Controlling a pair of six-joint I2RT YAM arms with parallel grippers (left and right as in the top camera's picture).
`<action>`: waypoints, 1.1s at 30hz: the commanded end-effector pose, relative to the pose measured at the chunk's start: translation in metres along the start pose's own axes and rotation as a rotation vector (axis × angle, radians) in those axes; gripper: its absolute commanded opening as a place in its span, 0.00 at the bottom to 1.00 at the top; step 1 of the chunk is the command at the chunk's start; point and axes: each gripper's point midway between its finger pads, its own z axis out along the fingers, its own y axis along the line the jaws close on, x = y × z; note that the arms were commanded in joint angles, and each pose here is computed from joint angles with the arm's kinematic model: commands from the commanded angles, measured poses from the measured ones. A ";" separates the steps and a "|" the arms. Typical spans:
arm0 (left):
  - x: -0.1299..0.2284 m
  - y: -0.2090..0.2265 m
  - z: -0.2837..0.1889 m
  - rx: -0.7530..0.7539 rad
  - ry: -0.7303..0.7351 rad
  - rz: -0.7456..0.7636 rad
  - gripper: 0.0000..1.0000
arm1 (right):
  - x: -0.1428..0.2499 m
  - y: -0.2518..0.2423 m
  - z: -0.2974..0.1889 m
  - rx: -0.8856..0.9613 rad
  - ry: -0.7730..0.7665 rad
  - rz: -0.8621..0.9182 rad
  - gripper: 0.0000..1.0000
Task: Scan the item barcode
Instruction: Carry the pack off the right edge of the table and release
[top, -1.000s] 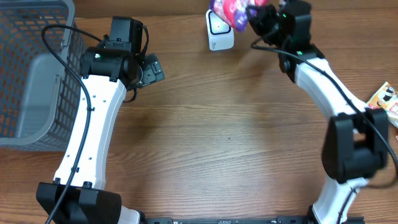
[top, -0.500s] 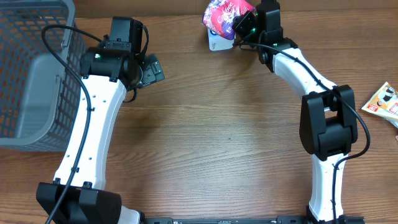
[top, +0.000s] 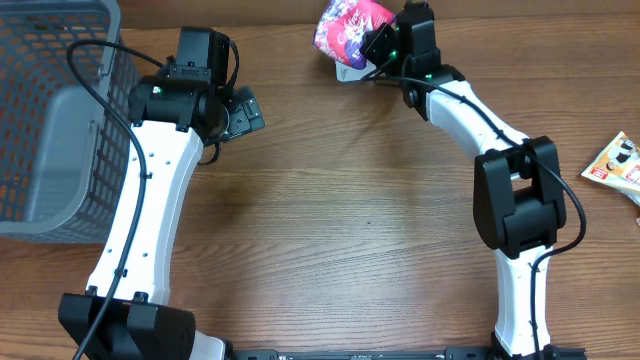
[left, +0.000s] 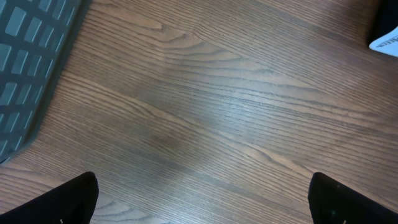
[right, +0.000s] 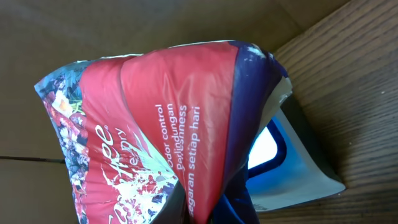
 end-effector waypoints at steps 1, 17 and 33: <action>-0.003 0.003 0.001 -0.016 -0.008 -0.025 1.00 | -0.018 0.019 -0.004 -0.048 -0.036 -0.046 0.04; -0.003 0.003 0.001 -0.016 -0.008 -0.025 1.00 | -0.175 -0.019 -0.154 0.131 -0.246 0.010 0.04; -0.003 0.003 0.001 -0.016 -0.008 -0.025 1.00 | -0.232 -0.318 -0.379 0.822 -0.289 0.405 0.04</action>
